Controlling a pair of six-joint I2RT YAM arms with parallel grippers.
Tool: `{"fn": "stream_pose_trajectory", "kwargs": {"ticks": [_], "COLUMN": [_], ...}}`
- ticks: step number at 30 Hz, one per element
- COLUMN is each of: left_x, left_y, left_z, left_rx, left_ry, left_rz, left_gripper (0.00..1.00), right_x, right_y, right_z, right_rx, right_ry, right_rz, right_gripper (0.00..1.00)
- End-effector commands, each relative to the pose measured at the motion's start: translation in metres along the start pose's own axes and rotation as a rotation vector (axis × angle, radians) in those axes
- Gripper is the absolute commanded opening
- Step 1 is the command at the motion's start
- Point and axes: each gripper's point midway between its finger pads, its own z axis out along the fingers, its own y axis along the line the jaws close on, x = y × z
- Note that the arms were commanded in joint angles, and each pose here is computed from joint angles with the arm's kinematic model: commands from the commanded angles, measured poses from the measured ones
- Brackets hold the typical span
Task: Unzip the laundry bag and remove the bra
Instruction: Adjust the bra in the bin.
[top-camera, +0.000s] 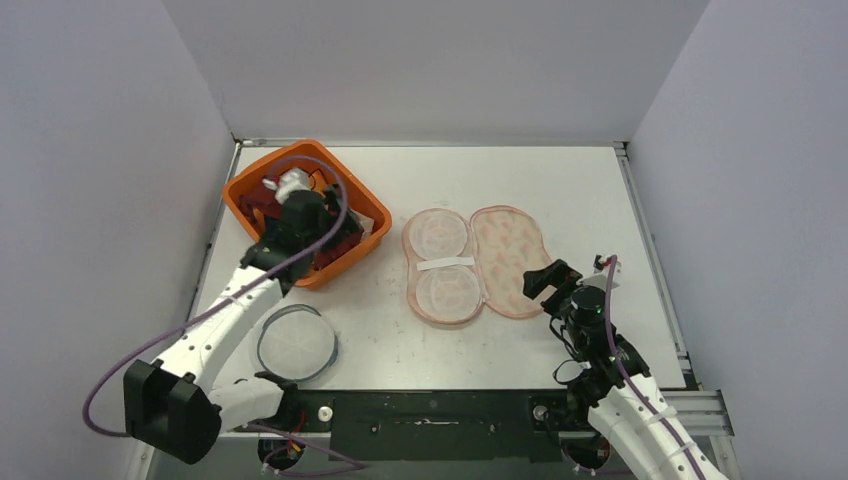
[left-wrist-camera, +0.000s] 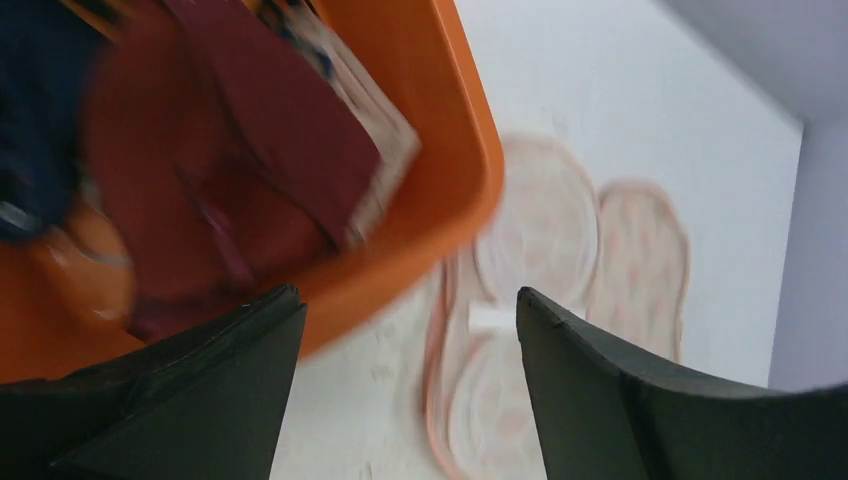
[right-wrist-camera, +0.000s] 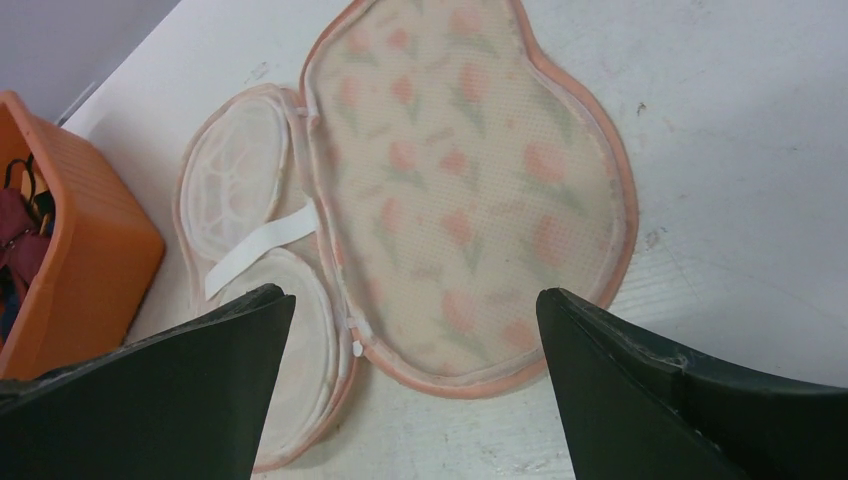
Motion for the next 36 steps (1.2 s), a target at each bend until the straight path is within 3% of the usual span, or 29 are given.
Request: {"fn": "stream_pose_trajectory", "kwargs": {"ticks": [1,9,20,29,32,36], "left_x": [-0.081,-0.125,-0.157,-0.167,-0.169,-0.174], "left_y": [0.037,0.108,0.18,0.199,0.2,0.201], "left_z": [0.001,0.044,0.067,0.099,0.106,0.109], "left_rx": [-0.086,-0.282,-0.435,-0.445,-0.43,-0.422], "left_ry": [-0.104,-0.154,-0.204,-0.17,-0.169,-0.176], "left_rz": [-0.17,-0.362,-0.483,-0.498,-0.492,-0.477], "left_gripper": [0.76,0.88,0.83,0.61,0.41,0.23], "right_x": [0.005,0.013,0.009,0.008,0.009,0.009], "right_y": [0.015,0.024,0.033,0.031,0.025,0.022], "right_z": [-0.003,-0.004,-0.005,-0.004,-0.004,-0.005], "right_rx": [-0.095,-0.148,-0.183,-0.175,-0.152,-0.147], "right_ry": [0.02,0.059,0.059,0.056,0.054,0.05], "right_rz": [-0.024,-0.056,-0.071,-0.091,-0.104,-0.107], "right_gripper": [0.98,0.98,0.96,0.96,0.96,0.96]}}
